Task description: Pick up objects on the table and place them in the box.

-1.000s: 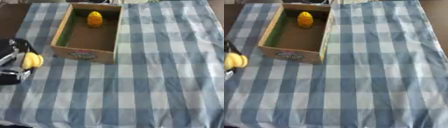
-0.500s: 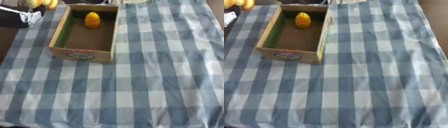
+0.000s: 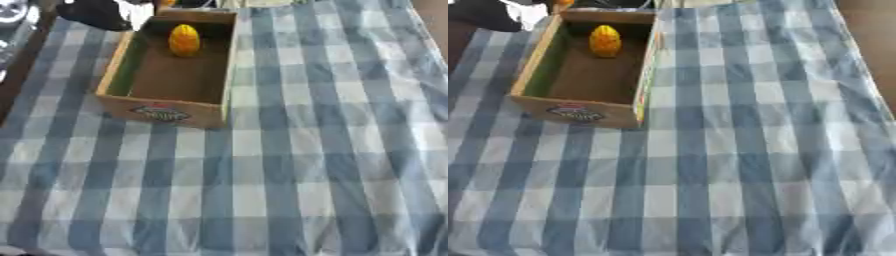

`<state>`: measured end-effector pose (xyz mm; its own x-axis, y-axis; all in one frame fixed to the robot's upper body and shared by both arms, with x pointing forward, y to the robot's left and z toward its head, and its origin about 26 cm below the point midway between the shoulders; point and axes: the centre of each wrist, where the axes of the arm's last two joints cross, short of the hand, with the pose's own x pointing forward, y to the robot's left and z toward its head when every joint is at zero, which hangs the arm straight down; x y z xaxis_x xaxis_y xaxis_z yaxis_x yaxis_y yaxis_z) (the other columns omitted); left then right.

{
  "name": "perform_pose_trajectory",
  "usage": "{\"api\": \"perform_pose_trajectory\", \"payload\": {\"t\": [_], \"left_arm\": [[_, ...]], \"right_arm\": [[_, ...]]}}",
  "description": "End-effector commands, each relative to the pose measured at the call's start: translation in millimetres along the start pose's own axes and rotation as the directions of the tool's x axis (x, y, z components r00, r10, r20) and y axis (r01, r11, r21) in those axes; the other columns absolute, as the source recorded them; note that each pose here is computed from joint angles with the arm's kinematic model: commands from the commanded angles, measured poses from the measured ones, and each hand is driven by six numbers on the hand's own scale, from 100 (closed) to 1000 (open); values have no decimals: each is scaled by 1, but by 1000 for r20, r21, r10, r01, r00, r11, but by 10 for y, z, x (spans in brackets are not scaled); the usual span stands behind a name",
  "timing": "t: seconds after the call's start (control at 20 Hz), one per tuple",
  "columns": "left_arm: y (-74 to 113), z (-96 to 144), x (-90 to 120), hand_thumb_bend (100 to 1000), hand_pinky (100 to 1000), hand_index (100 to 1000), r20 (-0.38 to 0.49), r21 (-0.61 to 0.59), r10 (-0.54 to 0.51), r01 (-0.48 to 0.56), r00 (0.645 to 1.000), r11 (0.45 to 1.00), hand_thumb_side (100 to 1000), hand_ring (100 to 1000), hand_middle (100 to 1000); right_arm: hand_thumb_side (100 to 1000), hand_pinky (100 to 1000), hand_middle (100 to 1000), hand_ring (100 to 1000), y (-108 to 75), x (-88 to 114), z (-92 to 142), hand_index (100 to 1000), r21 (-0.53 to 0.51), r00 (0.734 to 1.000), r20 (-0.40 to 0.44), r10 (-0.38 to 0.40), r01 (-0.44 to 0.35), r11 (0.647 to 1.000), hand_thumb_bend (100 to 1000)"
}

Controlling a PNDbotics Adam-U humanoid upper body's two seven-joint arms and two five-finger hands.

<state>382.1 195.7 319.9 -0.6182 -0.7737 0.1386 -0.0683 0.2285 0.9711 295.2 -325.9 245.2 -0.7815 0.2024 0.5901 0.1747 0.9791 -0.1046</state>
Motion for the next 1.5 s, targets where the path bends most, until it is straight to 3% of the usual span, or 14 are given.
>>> {"api": "perform_pose_trajectory", "payload": {"t": [0.05,0.3,0.4,0.6,0.65,0.75,0.85,1.05,1.1,1.15,1.2,1.25,1.5], "left_arm": [[-136,-183,-82,100,701,689,-26,-5,7,-7,1000,1000,105,663,621],[-475,-361,-236,133,723,708,-126,-19,-16,14,992,1000,100,682,639],[-567,-388,-301,226,763,745,-163,-27,-46,43,986,999,100,718,668],[-633,-394,-369,469,868,911,-197,-49,-139,132,971,990,116,844,797],[-635,-393,-376,530,895,932,-203,-61,-164,155,965,986,167,871,822],[-622,-388,-385,712,950,957,-215,-81,-216,203,952,976,352,918,854],[-588,-379,-393,753,970,970,-235,-90,-265,251,935,964,393,946,869],[-442,-345,-360,657,948,954,-245,-25,-262,264,934,964,418,930,850],[-360,-324,-318,529,925,930,-236,24,-241,254,941,967,408,906,829],[-263,-284,-268,512,921,928,-224,83,-214,237,951,968,403,902,826],[-132,-220,-208,359,874,895,-211,163,-176,212,962,964,354,860,787],[-3,-133,-147,283,851,874,-193,245,-129,175,973,954,328,842,766],[446,513,97,108,785,835,-22,578,108,-76,994,813,331,774,703]], "right_arm": [[634,771,576,780,0,83,-69,716,10,999,38,-4,4,1000,100],[633,770,576,780,13,85,-78,716,6,999,42,-12,12,1000,100],[634,770,576,780,17,86,-80,716,5,999,43,-15,15,1000,100],[635,770,576,780,21,82,-76,716,4,999,42,-18,17,1000,100],[635,770,576,780,22,82,-75,716,4,999,41,-18,18,1000,100],[634,771,576,780,22,81,-74,716,4,999,41,-19,19,1000,100],[634,770,575,780,21,79,-71,716,4,999,40,-19,19,1000,100],[636,770,575,780,19,74,-62,715,2,999,36,-19,19,1000,100],[634,770,575,780,17,74,-62,715,1,999,36,-18,18,1000,100],[634,770,576,780,14,75,-62,715,1,999,36,-17,17,1000,100],[629,771,576,779,8,76,-63,716,-1,999,38,-14,14,1000,100],[627,771,576,779,1,79,-65,716,-3,999,40,-11,11,1000,100],[615,770,577,779,-36,87,-68,717,-15,999,48,8,-7,1000,100]]}}
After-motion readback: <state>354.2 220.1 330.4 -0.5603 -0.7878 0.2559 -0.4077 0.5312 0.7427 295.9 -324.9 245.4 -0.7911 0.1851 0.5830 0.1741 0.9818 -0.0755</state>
